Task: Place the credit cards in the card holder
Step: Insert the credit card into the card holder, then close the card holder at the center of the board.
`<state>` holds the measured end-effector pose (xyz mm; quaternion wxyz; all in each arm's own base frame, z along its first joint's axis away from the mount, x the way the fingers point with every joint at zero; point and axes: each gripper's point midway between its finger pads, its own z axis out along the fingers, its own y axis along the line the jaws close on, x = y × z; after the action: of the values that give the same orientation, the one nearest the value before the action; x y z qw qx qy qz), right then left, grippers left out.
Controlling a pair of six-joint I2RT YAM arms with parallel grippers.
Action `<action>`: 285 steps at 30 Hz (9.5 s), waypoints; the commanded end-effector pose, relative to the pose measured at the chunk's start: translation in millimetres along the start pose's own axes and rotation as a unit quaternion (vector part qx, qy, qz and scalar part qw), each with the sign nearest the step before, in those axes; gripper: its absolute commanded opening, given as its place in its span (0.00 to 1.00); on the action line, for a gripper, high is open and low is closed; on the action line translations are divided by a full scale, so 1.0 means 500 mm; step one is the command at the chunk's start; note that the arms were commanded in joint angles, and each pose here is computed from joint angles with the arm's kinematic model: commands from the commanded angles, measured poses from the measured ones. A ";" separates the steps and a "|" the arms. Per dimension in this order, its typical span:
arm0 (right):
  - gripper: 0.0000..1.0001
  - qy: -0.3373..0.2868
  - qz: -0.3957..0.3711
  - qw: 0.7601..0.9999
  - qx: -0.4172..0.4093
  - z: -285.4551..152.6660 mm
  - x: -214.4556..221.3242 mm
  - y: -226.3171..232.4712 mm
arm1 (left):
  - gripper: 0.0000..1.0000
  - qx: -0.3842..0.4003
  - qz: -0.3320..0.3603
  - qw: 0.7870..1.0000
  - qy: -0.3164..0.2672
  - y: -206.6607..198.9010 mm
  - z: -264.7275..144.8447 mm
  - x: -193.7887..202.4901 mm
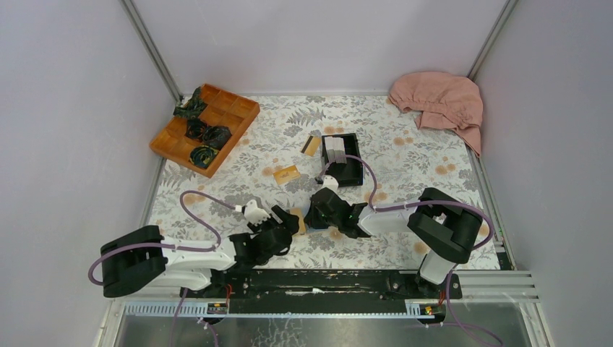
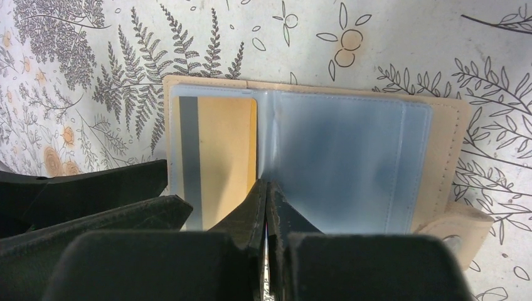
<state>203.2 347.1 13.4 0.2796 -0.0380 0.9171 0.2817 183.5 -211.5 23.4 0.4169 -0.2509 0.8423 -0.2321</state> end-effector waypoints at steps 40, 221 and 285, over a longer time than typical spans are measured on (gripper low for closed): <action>0.00 0.041 -0.025 0.998 0.029 -0.004 0.045 -0.038 | 0.64 0.155 0.003 0.988 0.021 -0.062 -0.047 0.003; 0.21 -0.013 -0.027 0.989 0.145 -0.141 0.047 -0.205 | 0.77 0.171 0.243 0.950 0.097 -0.382 -0.111 0.174; 0.23 -0.043 -0.028 0.995 0.090 -0.196 -0.003 -0.144 | 0.21 -0.023 0.204 0.977 0.055 -0.117 0.007 0.158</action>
<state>177.0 233.1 23.6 0.3182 -0.0165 0.9324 0.1705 155.4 -322.0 23.2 0.4105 -0.0643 0.8950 -0.1624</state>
